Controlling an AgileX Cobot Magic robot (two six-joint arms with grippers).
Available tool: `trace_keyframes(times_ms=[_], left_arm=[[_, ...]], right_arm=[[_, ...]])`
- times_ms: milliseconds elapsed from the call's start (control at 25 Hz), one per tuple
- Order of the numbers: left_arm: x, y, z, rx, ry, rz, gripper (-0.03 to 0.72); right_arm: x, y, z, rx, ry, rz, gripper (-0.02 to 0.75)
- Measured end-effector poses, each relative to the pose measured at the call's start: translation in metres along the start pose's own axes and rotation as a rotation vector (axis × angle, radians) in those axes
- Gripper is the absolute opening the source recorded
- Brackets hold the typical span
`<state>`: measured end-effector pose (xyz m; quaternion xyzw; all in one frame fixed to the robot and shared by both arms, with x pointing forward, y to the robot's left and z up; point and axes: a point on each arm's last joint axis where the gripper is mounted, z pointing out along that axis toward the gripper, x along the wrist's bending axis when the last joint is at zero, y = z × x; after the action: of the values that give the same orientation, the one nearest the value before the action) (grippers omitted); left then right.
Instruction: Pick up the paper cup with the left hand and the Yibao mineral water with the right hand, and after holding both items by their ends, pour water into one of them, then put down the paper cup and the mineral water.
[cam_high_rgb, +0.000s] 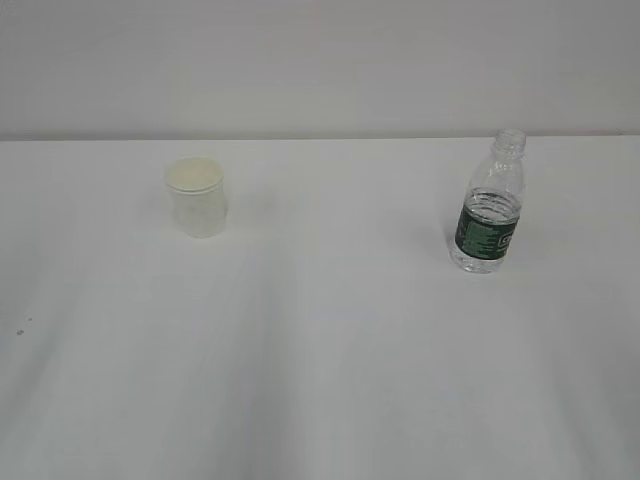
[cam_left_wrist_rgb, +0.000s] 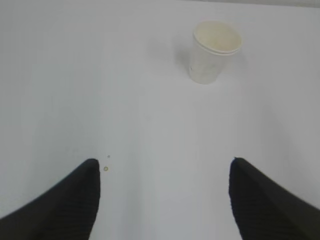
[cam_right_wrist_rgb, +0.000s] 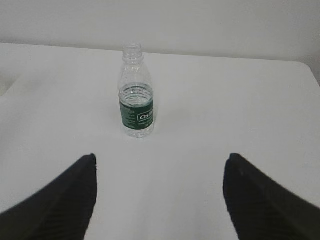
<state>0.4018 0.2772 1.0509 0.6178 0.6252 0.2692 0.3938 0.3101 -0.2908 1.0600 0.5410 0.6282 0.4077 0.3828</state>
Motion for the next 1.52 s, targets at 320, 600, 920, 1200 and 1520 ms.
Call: trace_keyframes(times_ms=[320,600,920,1200,1520], left_arm=[[0.001,0.002,0.014,0.001,0.01,0.004,0.557],[0.002,0.004,0.017,-0.066,0.013,0.01,0.547],[-0.013,-0.021,0.026,-0.191,-0.086,0.089,0.541],[-0.027,-0.037,0.045,-0.17,-0.15,0.145,0.54],[-0.027,-0.045,0.073,-0.133,-0.13,0.149,0.54]], right_arm=[[0.0,0.008,0.0,-0.091,-0.002,0.007,0.592],[0.0,0.006,0.015,-0.046,0.001,0.013,0.592],[0.0,0.008,0.036,0.001,0.005,0.025,0.592],[-0.001,0.008,0.049,0.03,0.004,0.027,0.592],[-0.001,0.01,0.051,0.016,0.002,0.027,0.592]])
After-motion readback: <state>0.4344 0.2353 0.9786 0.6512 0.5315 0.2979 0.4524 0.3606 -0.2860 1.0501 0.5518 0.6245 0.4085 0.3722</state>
